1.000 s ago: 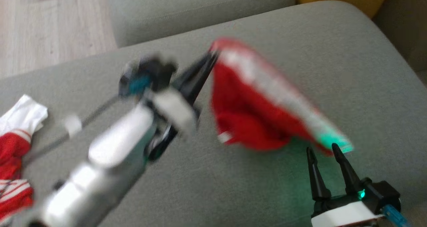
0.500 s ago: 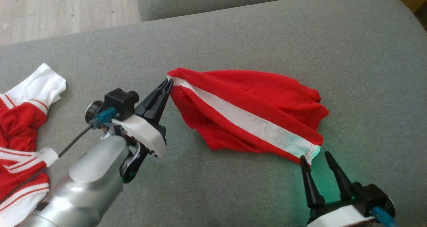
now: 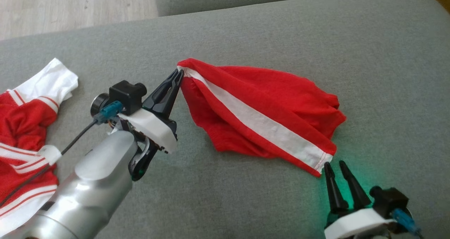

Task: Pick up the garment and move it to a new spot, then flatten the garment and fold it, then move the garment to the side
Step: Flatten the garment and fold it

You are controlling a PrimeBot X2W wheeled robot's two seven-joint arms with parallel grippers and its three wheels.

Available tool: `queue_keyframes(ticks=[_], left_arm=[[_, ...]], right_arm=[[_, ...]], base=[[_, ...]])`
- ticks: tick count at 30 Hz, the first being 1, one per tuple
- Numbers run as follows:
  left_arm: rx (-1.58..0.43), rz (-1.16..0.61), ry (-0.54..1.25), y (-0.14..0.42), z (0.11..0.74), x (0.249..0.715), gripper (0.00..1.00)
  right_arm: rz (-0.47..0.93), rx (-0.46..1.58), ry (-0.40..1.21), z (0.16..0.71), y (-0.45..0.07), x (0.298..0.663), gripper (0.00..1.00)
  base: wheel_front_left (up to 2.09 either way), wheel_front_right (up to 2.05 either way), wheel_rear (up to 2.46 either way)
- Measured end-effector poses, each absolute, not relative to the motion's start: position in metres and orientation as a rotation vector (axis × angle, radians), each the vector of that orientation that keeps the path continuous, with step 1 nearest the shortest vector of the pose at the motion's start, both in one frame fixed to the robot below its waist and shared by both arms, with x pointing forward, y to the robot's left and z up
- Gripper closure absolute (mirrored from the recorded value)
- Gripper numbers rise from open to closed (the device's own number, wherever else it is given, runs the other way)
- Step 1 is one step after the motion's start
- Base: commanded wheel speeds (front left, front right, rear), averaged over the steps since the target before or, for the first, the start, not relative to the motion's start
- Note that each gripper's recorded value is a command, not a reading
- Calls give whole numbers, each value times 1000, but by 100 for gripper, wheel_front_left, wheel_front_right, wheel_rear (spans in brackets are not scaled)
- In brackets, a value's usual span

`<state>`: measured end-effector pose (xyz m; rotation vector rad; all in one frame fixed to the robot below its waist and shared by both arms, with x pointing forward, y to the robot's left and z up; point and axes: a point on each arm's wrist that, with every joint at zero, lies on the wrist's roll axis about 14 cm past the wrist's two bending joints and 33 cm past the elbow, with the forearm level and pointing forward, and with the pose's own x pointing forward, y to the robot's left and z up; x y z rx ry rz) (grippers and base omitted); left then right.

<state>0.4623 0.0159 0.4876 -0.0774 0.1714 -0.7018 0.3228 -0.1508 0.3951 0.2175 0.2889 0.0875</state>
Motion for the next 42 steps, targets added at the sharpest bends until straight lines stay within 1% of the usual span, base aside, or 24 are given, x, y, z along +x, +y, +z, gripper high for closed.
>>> queue_keyframes(ticks=[1,2,3,4,6,7,10,14,17,24,28,30,32,33,37,42], left_arm=[[-77,-699,174,17,486,462,100],[-77,-696,177,18,485,462,100],[-77,-695,179,18,485,462,100],[-76,-694,181,19,484,462,100],[-71,-696,185,19,481,461,100],[-71,-699,189,19,480,460,100],[-71,-697,194,21,479,458,100],[-65,-691,189,24,481,457,100],[-49,-694,166,25,488,457,100],[-22,-748,95,15,511,455,100],[-29,-753,38,12,529,468,100],[1,-749,-8,16,544,484,100],[35,-750,-74,17,567,504,100],[35,-750,-74,17,567,504,100],[108,-759,-228,9,620,543,100],[161,-747,-400,0,678,583,100]], right_arm=[[94,222,292,394,-149,325,46],[98,226,292,394,-147,328,46],[105,226,292,394,-145,330,39],[113,229,296,393,-142,331,45],[123,240,313,388,-138,332,65],[130,245,327,385,-135,331,100],[164,259,371,374,-122,328,100],[172,254,339,383,-121,333,100],[159,240,256,405,-129,345,100],[112,182,9,478,-162,371,100],[111,105,-152,533,-187,408,100],[134,40,-244,569,-194,434,100],[128,26,-346,609,-207,461,100],[128,26,-346,609,-207,461,100],[108,11,-507,680,-229,510,100],[114,-36,-640,737,-235,556,100]], base=[[0,0,0],[0,0,0],[0,0,0],[0,0,0],[0,0,0],[0,0,0],[0,0,0],[0,0,0],[0,0,0],[0,0,0],[0,0,0],[0,0,0],[0,0,0],[0,0,0],[0,0,0],[0,0,0]])
